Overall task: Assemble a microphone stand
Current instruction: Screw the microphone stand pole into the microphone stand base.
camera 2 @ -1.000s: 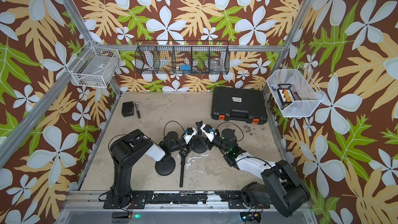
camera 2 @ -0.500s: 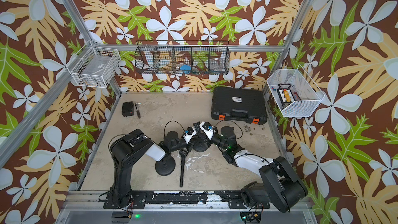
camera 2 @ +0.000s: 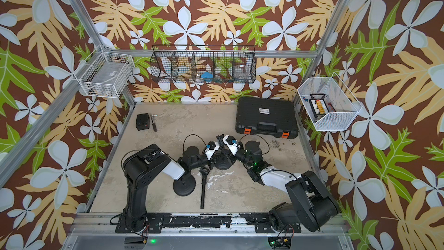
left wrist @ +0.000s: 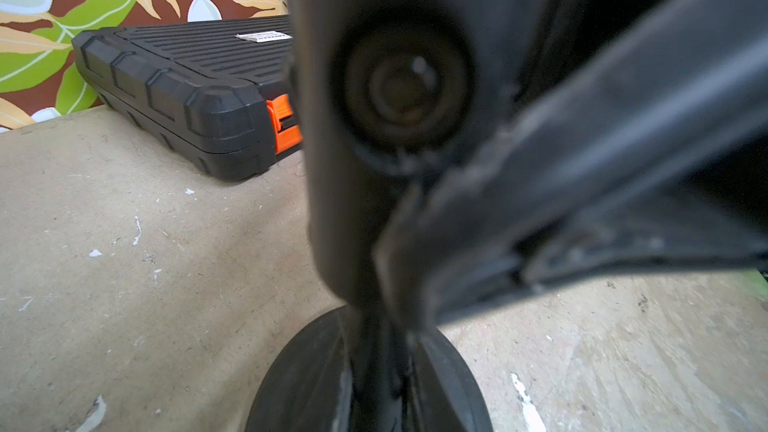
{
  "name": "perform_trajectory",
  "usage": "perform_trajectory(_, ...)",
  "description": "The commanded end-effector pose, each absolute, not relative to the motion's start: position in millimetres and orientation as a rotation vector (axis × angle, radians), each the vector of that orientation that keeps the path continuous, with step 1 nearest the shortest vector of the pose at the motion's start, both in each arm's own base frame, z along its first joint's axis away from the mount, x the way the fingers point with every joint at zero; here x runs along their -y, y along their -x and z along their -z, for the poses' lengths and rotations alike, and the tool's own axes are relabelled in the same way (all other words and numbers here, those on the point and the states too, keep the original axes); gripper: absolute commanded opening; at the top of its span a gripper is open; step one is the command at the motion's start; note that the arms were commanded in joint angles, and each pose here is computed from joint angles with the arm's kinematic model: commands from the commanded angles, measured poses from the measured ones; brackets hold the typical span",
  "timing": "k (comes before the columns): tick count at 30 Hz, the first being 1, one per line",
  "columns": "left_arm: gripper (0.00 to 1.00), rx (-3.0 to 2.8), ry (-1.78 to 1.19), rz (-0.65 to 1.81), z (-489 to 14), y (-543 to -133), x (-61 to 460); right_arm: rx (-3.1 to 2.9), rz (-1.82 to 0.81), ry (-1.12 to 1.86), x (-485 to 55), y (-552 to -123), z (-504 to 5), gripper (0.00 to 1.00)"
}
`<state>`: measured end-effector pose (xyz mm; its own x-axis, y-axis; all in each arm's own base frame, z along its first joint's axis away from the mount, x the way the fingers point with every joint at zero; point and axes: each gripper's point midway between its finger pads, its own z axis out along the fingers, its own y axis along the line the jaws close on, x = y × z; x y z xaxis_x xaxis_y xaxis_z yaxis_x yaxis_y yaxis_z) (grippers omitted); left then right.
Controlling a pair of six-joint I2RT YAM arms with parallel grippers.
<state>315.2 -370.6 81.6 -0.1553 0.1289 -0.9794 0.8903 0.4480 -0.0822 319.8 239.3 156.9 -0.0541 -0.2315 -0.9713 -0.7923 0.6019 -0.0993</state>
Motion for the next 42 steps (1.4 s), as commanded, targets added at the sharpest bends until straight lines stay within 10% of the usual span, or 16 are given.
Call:
perform_trajectory(1, 0.16, -1.66, -0.946, 0.868, -63.7, -309.5, 368.7, -1.588, -0.545, 0.822, -234.8, -327.9, -165.5, 0.31)
perform_trajectory(42, 0.39, -1.54, -0.89, 0.991, -101.0, -308.0, 379.9, -1.685, -0.429, 0.393, -204.1, -304.9, -145.2, 0.0)
